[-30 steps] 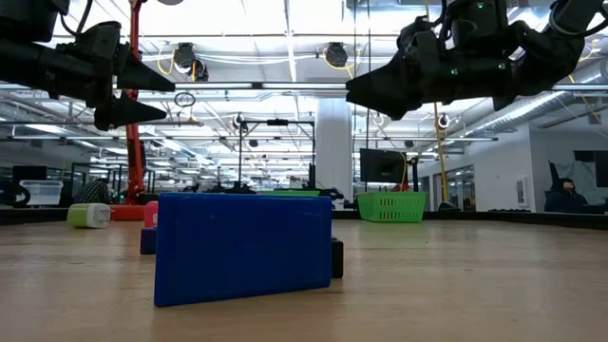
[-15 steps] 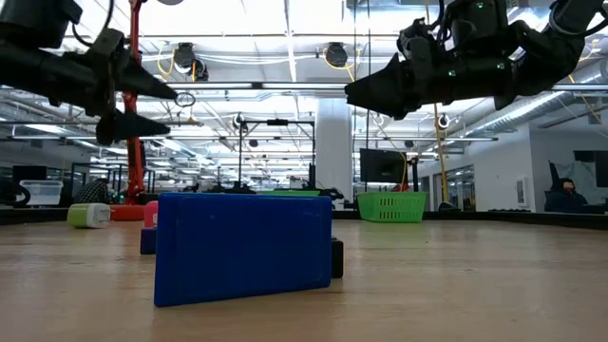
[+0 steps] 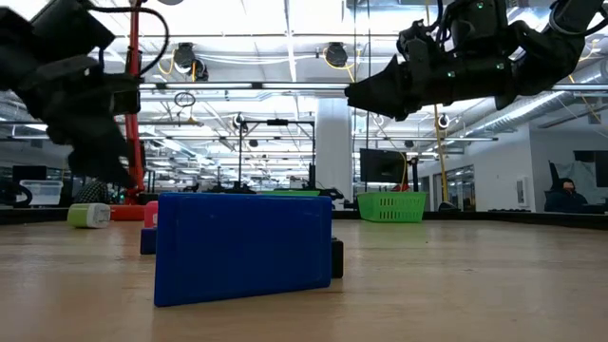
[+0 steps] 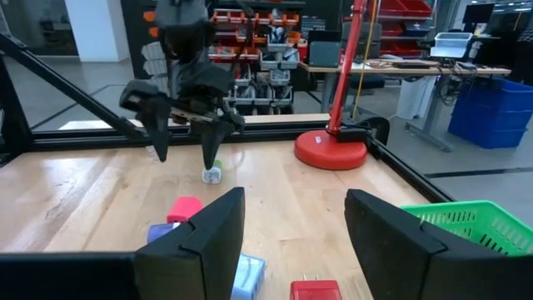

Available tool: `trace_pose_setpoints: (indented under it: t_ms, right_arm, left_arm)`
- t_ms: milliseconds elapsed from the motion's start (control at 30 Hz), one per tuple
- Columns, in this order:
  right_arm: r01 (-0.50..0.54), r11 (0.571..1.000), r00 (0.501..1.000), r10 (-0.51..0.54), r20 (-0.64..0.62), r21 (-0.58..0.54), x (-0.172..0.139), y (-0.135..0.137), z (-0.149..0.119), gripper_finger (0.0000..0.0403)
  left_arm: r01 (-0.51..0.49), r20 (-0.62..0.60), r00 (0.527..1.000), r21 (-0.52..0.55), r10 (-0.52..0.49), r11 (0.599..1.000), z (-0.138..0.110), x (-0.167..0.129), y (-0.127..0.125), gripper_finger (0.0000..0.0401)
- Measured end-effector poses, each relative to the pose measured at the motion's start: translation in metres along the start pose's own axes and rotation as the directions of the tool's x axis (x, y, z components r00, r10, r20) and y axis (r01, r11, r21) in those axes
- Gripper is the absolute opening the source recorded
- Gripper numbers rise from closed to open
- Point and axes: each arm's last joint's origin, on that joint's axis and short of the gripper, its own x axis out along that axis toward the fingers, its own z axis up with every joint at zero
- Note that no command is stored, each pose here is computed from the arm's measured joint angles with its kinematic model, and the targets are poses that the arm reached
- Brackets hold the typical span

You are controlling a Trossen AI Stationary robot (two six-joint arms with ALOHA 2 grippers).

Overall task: Pick & Place Office items
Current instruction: Put the green charger adapter into the right green basket

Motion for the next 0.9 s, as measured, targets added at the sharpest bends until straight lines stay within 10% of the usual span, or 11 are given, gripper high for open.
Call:
trace_pose_setpoints:
  t_ms: [333,900]
  right_arm:
    - [0.000,1.000,1.000,0.000,0.004,-0.022,0.000,0.000,0.000,0.0197]
    - [0.000,1.000,1.000,0.001,0.007,-0.022,0.000,0.000,0.001,0.0197]
  left_arm:
    - [-0.204,-0.306,0.921,0.148,0.241,0.968,0.005,-0.016,-0.007,0.0277]
    - [-0.360,-0.281,0.856,0.278,0.434,0.890,-0.002,0.017,0.003,0.0222]
